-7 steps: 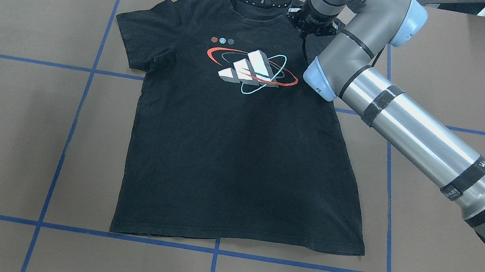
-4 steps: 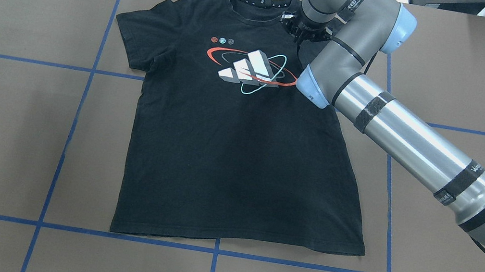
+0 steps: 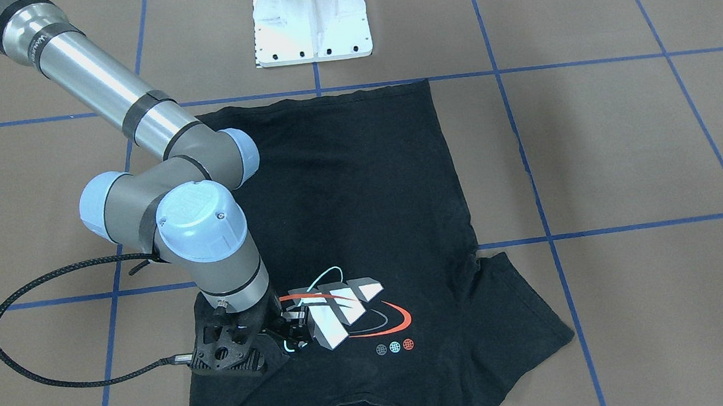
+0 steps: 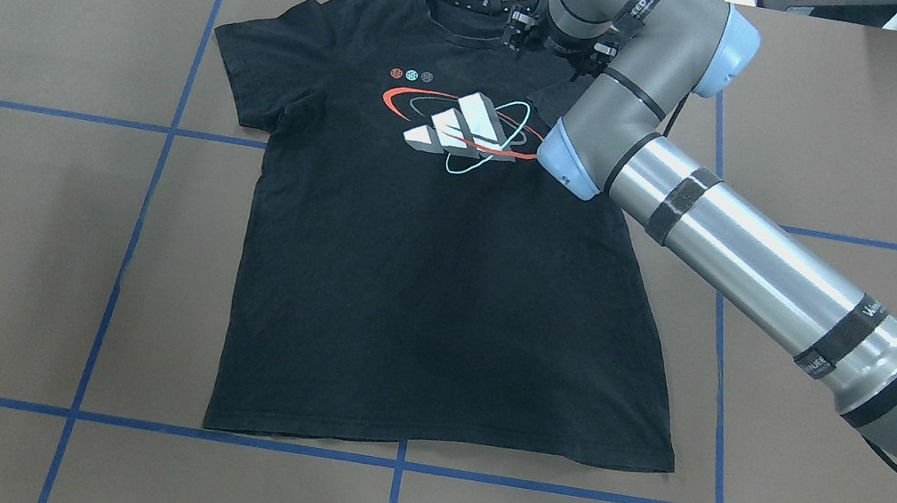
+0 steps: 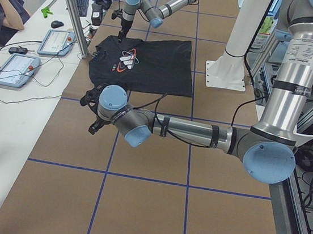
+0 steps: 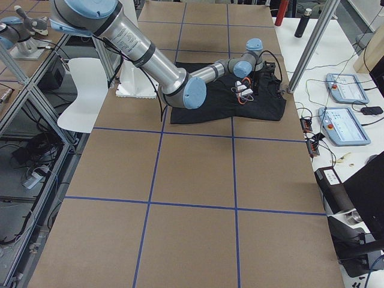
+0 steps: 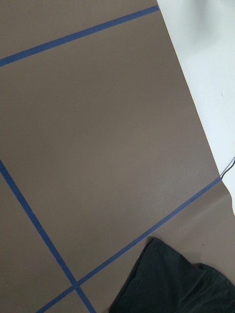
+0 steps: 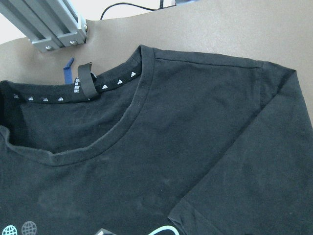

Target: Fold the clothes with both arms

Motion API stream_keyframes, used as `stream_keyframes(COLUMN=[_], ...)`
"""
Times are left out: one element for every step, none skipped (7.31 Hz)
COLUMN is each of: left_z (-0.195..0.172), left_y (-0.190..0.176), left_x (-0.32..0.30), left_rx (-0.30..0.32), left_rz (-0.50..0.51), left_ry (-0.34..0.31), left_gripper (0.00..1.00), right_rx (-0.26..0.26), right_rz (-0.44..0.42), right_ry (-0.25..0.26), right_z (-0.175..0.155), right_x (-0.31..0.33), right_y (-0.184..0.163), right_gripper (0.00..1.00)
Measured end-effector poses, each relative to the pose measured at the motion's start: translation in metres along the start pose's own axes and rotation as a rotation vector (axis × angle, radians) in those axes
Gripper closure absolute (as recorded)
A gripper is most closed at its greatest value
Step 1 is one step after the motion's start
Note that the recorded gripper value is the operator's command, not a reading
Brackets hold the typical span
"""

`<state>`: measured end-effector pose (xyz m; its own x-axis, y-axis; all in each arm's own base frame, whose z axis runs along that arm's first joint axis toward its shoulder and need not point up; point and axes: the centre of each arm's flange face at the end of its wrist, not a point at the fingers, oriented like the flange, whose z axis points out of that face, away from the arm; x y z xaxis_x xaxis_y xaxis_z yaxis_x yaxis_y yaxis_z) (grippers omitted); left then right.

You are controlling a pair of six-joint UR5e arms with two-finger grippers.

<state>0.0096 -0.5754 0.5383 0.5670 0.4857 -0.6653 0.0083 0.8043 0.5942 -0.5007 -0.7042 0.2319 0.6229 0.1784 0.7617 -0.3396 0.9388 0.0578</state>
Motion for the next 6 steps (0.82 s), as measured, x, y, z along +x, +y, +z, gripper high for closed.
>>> stream_keyframes(left_z=[0.008, 0.022, 0.038, 0.056, 0.081, 0.108], left_y=[-0.014, -0.033, -0.053, -0.075, -0.096, -0.113], left_x=[0.012, 0.032, 0.056, 0.083, 0.114, 0.146], left_rx=[-0.001, -0.006, -0.011, -0.014, -0.009, -0.001], left_rz=[0.009, 0.001, -0.034, -0.094, -0.172, -0.238], left_ry=[0.012, 0.035, 0.060, 0.065, 0.047, 0.027], left_gripper=[0.00, 0.00, 0.00, 0.00, 0.00, 0.00], right_rx=[-0.016, -0.039, -0.067, -0.093, -0.118, -0.137], right_rz=[0.007, -0.006, -0.056, -0.116, -0.163, -0.208], right_ry=[-0.004, 0.006, 0.035, 0.059, 0.059, 0.043], right_z=[-0.011, -0.027, -0.048, -0.068, -0.081, -0.096], right_x=[0.007, 0.018, 0.033, 0.061, 0.106, 0.165], right_y=[-0.013, -0.026, -0.033, -0.035, -0.033, -0.031], right_gripper=[0.00, 0.00, 0.00, 0.00, 0.00, 0.00])
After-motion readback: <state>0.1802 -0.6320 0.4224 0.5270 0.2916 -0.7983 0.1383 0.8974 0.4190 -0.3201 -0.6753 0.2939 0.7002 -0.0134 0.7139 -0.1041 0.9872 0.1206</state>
